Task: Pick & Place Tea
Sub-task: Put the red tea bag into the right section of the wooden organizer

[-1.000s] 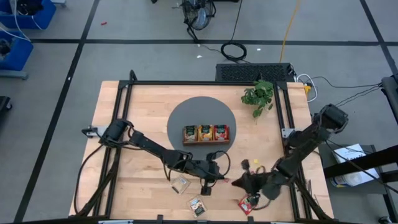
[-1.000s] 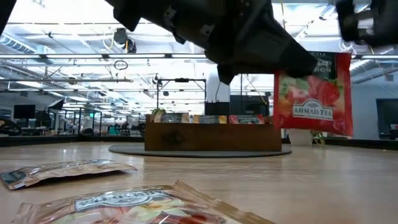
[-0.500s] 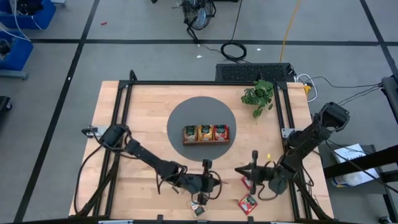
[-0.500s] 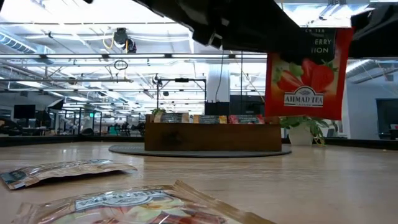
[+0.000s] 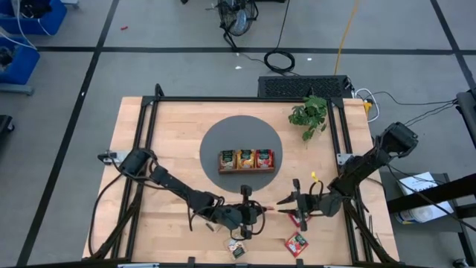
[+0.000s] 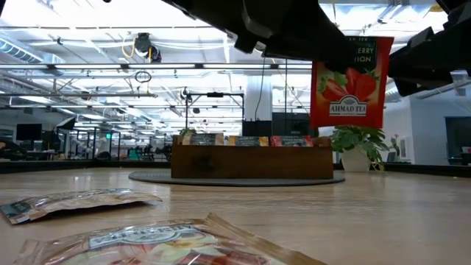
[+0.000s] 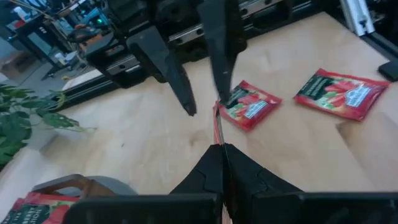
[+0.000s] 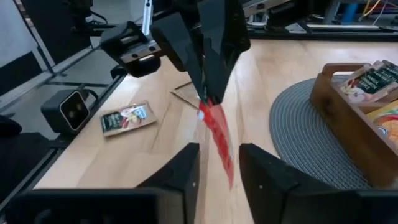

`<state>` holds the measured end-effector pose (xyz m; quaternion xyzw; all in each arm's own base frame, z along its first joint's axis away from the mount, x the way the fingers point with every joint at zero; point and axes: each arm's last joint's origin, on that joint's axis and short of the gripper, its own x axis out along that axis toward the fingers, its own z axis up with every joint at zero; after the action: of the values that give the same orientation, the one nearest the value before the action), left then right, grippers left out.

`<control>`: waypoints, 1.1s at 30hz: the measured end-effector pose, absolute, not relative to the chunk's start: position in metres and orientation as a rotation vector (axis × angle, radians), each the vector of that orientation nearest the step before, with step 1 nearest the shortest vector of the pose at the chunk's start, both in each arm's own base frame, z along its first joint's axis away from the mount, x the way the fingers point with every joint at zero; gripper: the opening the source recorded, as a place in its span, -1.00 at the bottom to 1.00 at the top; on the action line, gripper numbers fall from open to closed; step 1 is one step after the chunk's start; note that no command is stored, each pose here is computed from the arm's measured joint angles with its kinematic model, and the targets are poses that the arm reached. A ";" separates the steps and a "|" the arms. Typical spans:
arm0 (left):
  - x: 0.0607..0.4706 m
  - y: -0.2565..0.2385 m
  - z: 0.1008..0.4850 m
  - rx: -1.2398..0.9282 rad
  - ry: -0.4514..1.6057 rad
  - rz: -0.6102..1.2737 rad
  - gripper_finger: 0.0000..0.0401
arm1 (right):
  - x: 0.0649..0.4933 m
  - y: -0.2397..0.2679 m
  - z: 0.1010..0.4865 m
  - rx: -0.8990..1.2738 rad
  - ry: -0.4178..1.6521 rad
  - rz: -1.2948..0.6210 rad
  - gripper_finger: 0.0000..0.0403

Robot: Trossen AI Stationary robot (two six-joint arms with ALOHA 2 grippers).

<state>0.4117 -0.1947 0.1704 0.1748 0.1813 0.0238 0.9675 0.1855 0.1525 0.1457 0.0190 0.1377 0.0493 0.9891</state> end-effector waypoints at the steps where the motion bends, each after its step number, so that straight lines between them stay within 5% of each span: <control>1: 0.412 -0.194 0.170 0.355 0.369 0.049 -0.97 | 0.186 0.153 0.146 0.034 0.276 0.100 -0.47; 10: 0.413 -0.191 0.169 0.346 0.378 0.057 -0.98 | 0.190 0.149 0.145 0.043 0.266 0.077 -0.33; 33: 0.425 -0.171 0.167 0.214 0.369 0.061 -0.98 | 0.206 0.135 0.133 0.036 0.309 0.057 -0.45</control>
<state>0.4247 -0.1710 0.1665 0.1063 0.1830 0.0302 0.9769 0.2061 0.1348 0.1326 0.0181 0.1540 0.0283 0.9875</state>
